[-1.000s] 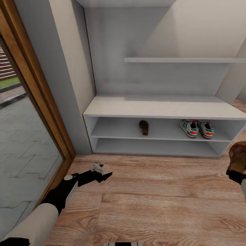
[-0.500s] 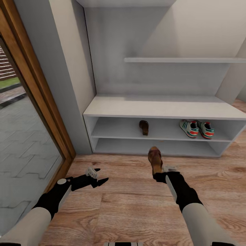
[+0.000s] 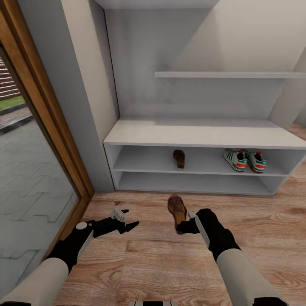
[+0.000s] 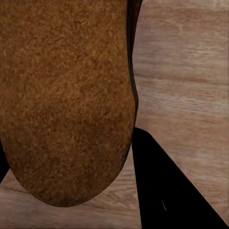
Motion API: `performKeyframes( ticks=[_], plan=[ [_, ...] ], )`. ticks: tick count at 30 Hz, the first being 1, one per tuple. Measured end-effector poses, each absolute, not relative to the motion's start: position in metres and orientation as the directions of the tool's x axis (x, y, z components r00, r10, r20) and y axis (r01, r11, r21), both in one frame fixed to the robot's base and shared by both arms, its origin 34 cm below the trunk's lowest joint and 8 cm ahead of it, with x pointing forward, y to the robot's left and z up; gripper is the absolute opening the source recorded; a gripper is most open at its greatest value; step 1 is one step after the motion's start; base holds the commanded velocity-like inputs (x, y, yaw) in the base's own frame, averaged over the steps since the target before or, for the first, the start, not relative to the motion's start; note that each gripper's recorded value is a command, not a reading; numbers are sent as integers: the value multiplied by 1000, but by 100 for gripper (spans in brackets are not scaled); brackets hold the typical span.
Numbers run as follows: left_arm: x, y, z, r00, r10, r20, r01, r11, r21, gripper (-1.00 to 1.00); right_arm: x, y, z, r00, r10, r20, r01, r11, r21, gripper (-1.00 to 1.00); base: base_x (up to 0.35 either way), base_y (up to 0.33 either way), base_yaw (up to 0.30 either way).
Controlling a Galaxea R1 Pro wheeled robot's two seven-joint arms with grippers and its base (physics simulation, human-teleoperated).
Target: Pick up the two gym shoes and the two sandals from the corridor floor and place them onto the hallstand (shoe rack) in the corridor, making sure they are on the rack and not on the floor. Arrange them so the two gym shoes are next to each other and the two sandals are next to each other.
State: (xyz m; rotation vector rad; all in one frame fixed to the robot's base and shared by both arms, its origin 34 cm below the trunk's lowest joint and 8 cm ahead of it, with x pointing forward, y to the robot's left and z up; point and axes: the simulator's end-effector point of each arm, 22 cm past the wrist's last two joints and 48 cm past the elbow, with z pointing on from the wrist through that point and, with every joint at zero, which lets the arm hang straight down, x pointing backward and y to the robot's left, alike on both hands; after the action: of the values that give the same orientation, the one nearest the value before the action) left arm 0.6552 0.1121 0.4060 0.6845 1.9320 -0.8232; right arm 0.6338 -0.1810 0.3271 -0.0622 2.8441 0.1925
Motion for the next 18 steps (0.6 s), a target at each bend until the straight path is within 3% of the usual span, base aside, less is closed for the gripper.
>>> performKeyframes(
  ticks=[18],
  plan=[
    [654, 105, 407, -442, 128, -888, 736, 617, -278, 100, 634, -181, 331, -961, -44, -273, -76, 991, 108, -100, 0, 0, 0]
  ],
)
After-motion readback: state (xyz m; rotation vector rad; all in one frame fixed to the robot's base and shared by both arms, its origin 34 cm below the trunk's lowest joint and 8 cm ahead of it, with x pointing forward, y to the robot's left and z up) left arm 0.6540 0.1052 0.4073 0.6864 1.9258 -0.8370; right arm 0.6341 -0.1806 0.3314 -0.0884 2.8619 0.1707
